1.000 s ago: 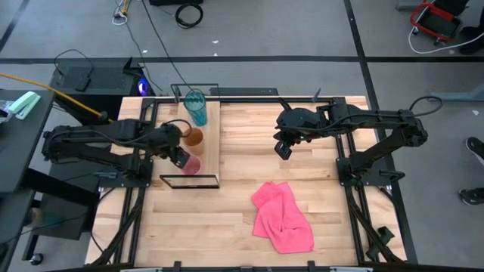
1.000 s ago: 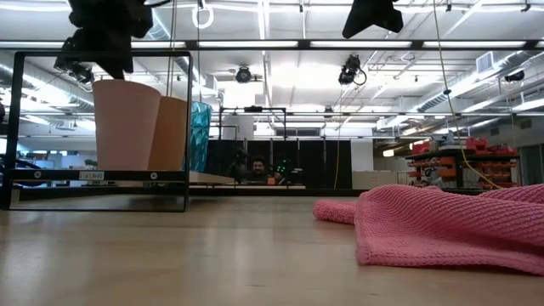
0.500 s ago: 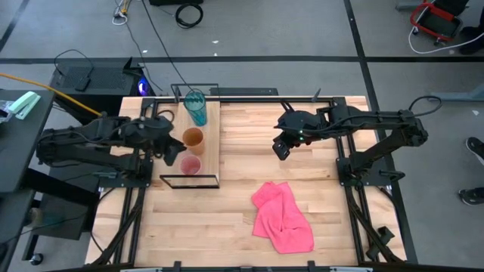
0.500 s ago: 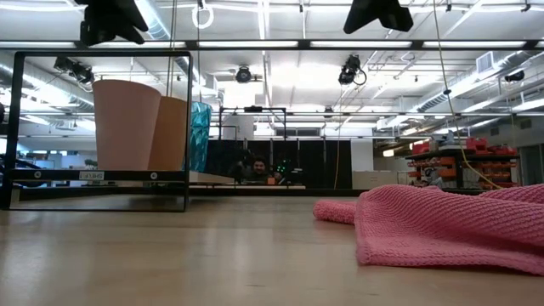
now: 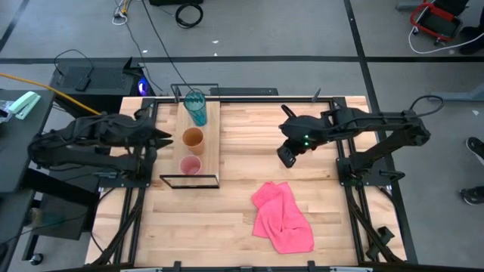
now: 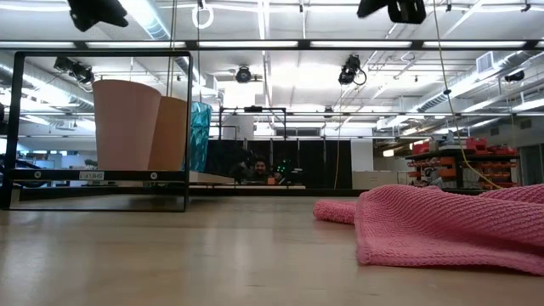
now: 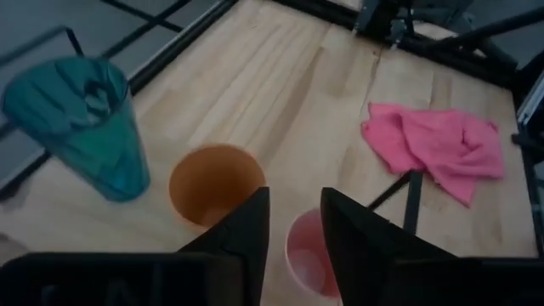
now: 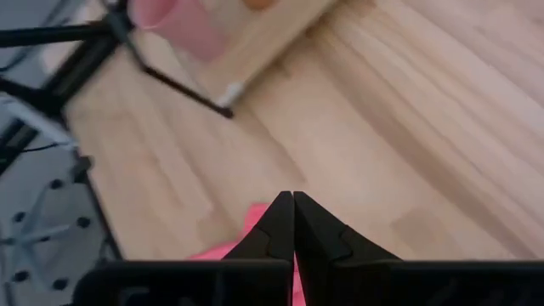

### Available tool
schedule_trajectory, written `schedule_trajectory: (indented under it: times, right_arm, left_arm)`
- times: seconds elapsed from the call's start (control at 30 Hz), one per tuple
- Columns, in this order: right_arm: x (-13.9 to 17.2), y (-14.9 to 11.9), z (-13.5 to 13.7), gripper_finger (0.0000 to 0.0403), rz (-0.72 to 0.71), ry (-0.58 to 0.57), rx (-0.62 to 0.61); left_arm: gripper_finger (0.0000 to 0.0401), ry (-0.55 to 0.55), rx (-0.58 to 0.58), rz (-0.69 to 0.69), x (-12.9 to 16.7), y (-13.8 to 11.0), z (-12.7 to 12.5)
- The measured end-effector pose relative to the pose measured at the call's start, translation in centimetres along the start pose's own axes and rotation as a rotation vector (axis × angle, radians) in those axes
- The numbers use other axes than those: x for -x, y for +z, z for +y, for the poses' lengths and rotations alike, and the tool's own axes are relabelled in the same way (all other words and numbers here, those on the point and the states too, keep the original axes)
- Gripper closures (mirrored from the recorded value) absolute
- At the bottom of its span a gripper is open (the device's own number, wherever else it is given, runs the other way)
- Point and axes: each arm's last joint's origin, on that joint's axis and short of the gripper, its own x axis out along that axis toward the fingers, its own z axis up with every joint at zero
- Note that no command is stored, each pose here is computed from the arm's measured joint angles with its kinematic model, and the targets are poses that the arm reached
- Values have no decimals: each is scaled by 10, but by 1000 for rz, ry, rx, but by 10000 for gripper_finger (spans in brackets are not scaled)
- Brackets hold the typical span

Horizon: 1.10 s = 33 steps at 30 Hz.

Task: Stack small to large cups/mugs on shelf
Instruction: Return to Home Position

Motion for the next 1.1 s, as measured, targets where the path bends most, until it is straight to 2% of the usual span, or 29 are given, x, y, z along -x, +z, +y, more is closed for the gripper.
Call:
schedule_trajectory:
  times: [0.13,0.27,0.4,0.57,0.67,0.8,0.97,1.1]
  right_arm:
    - [11,-1,7,393,-69,72,12]
    - [36,-2,13,393,-213,166,60]
    - [71,-10,14,392,-372,234,114]
    - [122,-17,6,390,-574,391,191]
    - [149,-22,-4,391,-666,472,234]
    - [174,-31,-19,391,-724,538,264]
    - [189,-45,-41,389,-764,591,299]
    - [196,-62,-72,390,-855,675,250]
  left_arm:
    - [279,-7,24,-7,9,-5,4]
    - [279,-40,51,-100,26,-7,9]
    - [284,-131,56,-224,46,-9,13]
    - [285,-283,42,-437,69,-2,13]
    - [281,-346,12,-534,77,3,12]
    - [278,-351,6,-581,81,6,12]
    - [282,-356,9,-591,75,2,12]
    - [286,-381,26,-680,85,-5,17]
